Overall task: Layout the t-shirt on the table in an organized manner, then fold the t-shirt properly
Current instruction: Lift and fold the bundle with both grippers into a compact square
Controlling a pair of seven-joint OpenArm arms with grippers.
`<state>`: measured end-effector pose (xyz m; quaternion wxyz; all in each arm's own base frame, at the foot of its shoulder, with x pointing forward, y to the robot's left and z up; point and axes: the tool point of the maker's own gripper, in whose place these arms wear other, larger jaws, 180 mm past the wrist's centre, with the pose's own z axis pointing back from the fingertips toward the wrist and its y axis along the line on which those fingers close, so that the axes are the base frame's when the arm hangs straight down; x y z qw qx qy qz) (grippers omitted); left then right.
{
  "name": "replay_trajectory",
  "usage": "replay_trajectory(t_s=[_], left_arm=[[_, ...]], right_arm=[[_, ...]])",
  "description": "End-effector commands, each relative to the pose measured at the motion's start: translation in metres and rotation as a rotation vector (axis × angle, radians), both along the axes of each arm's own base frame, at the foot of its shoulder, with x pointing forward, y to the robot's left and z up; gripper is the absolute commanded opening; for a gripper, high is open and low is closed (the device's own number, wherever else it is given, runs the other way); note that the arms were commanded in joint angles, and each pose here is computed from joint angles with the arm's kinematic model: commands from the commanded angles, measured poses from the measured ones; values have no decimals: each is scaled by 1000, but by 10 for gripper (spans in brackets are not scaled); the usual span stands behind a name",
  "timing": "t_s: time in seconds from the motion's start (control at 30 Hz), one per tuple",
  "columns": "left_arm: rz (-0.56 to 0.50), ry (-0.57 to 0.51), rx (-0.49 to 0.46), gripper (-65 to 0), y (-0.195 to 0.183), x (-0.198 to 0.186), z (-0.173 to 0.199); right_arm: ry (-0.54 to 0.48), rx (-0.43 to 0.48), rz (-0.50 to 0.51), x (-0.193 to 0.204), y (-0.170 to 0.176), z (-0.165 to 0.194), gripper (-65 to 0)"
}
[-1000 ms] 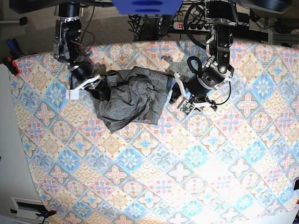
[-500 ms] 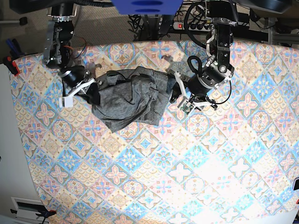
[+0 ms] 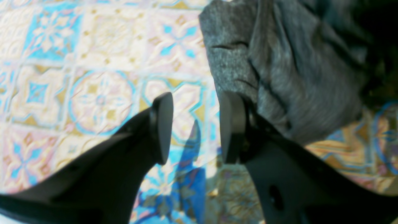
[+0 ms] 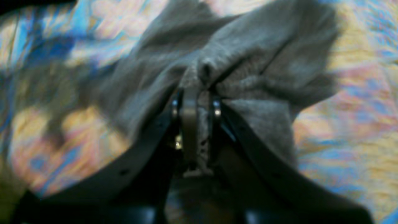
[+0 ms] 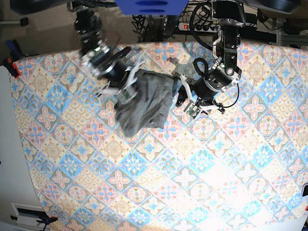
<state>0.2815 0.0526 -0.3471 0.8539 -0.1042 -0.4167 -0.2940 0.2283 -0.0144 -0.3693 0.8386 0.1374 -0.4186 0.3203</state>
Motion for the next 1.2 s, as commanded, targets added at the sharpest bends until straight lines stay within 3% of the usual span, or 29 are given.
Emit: replay_trajectory(t_s=[0.0, 0.17, 0.23, 0.47, 0.67, 0.77, 0.9, 1.0, 1.17], left_arm=[[-4, -43, -29, -425, -5, 7, 12], [-4, -42, -34, -425, -5, 7, 13], [-4, -42, -34, -425, -5, 7, 13], [-7, -36, -37, -424, -7, 5, 11], [-137, -80, -66, -421, -50, -6, 29], [-211, -131, -88, -421, -75, -10, 48], [-267, -155, -93, -424, -92, -8, 56], [-268, -116, -77, -424, -92, -1, 40], [-228, 33, -31, -424, -76, 14, -15]], right_arm=[[-17, 4, 56, -13, 15, 1, -650], [-125, -153, 247, -40, 49, -7, -650], [-122, -198, 293, -48, 55, -18, -650], [-50, -233, 318, -62, 52, -45, -650], [-62, -226, 317, -61, 54, -42, -643], [-68, -226, 317, -60, 54, -40, -525], [-112, -209, 308, -53, 56, -24, -418], [-142, -199, 301, -49, 58, -13, -385], [-153, -195, 296, -47, 57, -8, -383]])
